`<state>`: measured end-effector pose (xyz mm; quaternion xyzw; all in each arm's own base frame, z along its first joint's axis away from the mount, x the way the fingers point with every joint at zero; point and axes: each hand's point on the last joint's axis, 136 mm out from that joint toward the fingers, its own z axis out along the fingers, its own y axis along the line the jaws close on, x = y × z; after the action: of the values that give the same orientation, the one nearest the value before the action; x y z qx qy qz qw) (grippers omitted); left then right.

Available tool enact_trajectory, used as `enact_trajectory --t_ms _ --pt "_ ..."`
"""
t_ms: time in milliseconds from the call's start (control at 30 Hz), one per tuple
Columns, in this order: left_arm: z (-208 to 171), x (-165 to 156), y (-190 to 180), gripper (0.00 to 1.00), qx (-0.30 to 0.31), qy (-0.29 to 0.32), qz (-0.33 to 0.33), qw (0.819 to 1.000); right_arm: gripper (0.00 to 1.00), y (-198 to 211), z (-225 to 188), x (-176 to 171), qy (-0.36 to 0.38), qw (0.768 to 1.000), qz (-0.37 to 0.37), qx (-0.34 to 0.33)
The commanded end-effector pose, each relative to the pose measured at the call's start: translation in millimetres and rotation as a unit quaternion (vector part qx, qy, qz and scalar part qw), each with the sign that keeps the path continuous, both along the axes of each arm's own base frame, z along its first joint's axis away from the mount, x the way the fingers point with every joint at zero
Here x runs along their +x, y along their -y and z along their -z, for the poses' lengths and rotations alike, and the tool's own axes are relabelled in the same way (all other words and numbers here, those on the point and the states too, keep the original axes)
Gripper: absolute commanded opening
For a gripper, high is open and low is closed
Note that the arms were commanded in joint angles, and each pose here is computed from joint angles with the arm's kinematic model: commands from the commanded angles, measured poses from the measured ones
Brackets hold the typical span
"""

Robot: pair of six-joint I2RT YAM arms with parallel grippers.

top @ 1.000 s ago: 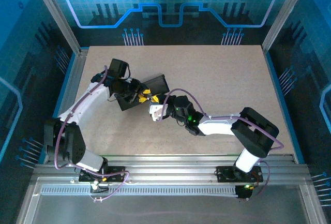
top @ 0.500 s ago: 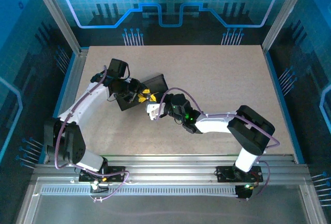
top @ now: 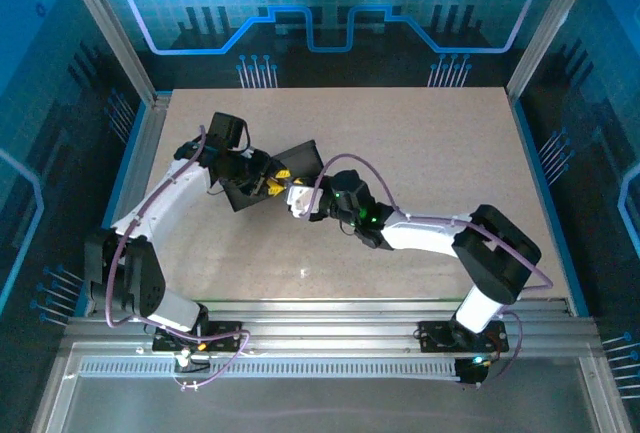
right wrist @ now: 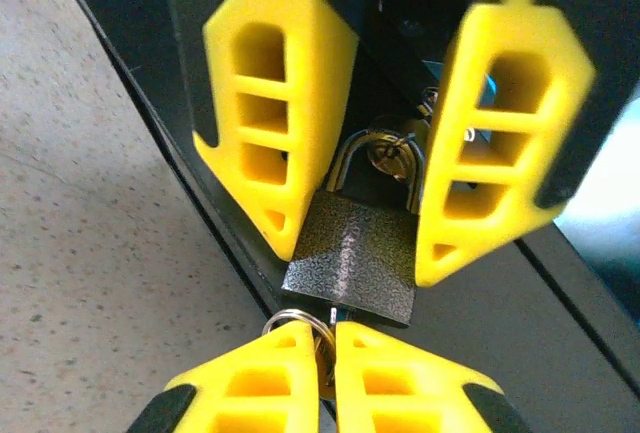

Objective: Unlock the padlock with the key

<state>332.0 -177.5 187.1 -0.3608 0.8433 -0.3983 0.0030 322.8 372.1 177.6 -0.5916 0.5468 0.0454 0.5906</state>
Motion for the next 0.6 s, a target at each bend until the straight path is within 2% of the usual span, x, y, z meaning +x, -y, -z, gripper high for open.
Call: enact_trajectory --t_ms 0,367,400,467,567 --pt "-25.3 -9.7 11.3 0.01 -0.042 0.034 0.034 0.998 0.06 4.8 -22.0 -0.4 -0.082 0.995 0.002 0.062" --pt "-22.2 -5.8 8.1 0.01 -0.046 0.037 0.028 0.998 0.05 7.9 -9.0 -4.9 -0.224 0.967 0.005 0.122" --pt "-20.9 -5.5 7.1 0.03 -0.046 0.035 0.027 0.998 0.05 8.4 -7.4 -4.3 -0.233 0.964 0.009 0.125" --pt "-22.0 -5.0 5.3 0.15 -0.046 0.038 0.025 0.998 0.05 9.9 -5.4 -2.7 -0.248 0.960 0.014 0.131" --pt "-31.9 -2.1 4.9 0.24 -0.050 0.058 0.027 0.997 0.05 10.4 -2.6 0.5 -0.268 0.954 0.019 0.131"
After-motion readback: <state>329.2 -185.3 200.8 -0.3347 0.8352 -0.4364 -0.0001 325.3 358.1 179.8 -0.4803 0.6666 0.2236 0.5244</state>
